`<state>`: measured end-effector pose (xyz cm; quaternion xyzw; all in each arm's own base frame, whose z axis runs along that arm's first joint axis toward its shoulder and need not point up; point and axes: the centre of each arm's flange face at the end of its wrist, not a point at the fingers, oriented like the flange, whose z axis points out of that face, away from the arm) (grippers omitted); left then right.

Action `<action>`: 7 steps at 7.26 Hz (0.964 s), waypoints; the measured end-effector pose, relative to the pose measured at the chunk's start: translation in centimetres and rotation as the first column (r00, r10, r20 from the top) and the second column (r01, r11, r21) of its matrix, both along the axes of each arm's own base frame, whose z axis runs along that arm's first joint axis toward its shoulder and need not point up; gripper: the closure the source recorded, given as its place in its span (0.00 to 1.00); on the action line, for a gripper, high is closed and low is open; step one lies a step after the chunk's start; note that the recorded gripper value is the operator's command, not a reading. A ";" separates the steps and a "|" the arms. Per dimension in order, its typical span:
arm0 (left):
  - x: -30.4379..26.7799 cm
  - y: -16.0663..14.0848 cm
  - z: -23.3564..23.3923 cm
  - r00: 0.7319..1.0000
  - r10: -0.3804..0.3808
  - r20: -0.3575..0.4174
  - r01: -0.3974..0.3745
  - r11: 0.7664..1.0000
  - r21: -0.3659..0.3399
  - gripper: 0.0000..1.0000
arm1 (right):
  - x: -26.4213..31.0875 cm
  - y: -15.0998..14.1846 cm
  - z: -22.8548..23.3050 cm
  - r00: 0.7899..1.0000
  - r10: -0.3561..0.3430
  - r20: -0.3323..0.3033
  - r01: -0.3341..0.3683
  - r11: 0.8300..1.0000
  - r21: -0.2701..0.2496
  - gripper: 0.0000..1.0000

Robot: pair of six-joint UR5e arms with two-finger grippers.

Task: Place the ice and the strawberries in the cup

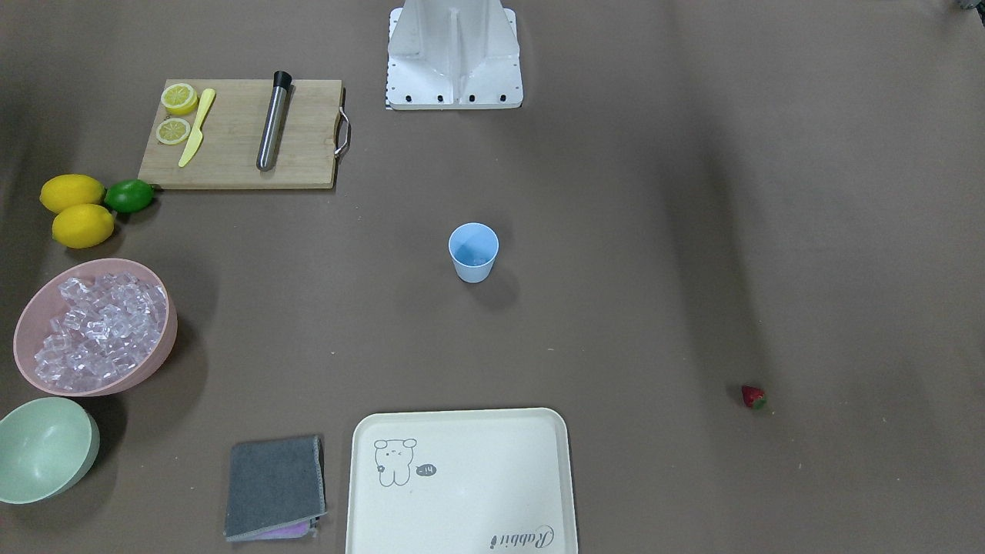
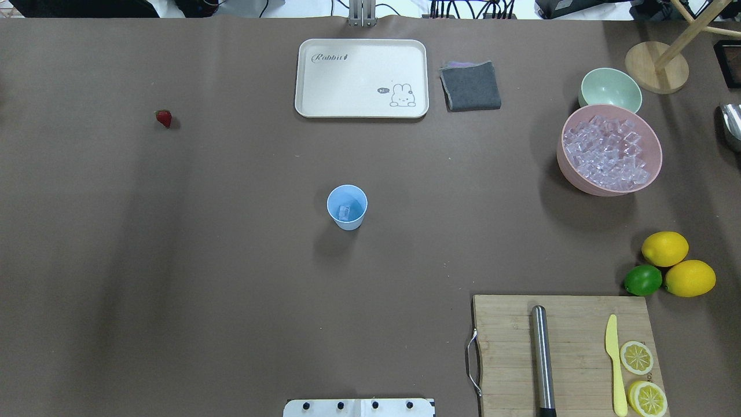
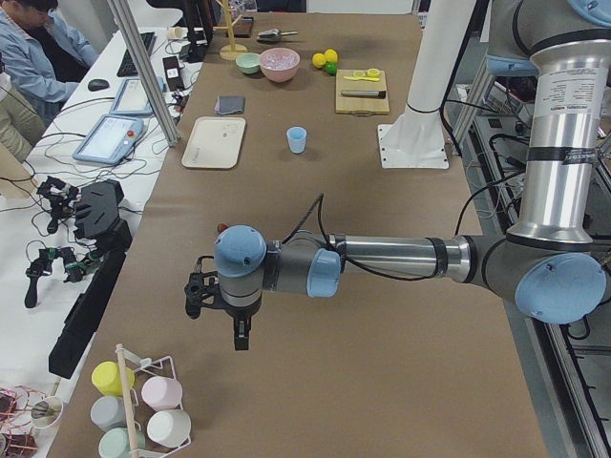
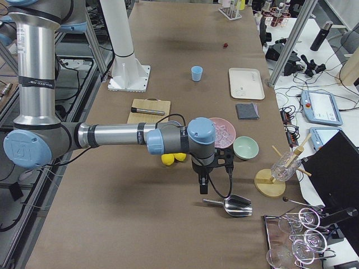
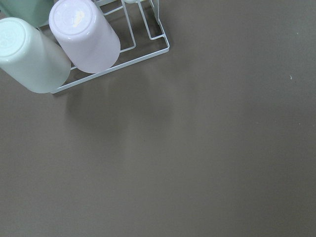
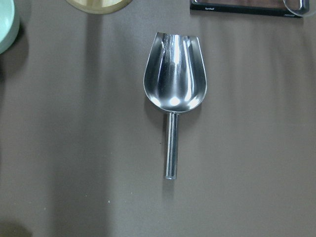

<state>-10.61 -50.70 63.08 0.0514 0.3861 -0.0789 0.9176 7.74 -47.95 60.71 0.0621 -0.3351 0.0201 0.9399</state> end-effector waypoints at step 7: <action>0.0 -0.1 -0.3 1.000 -0.001 0.000 0.001 1.000 0.004 0.03 | -22.6 -5.2 -15.6 0.994 0.055 0.095 -0.046 0.995 -0.089 0.00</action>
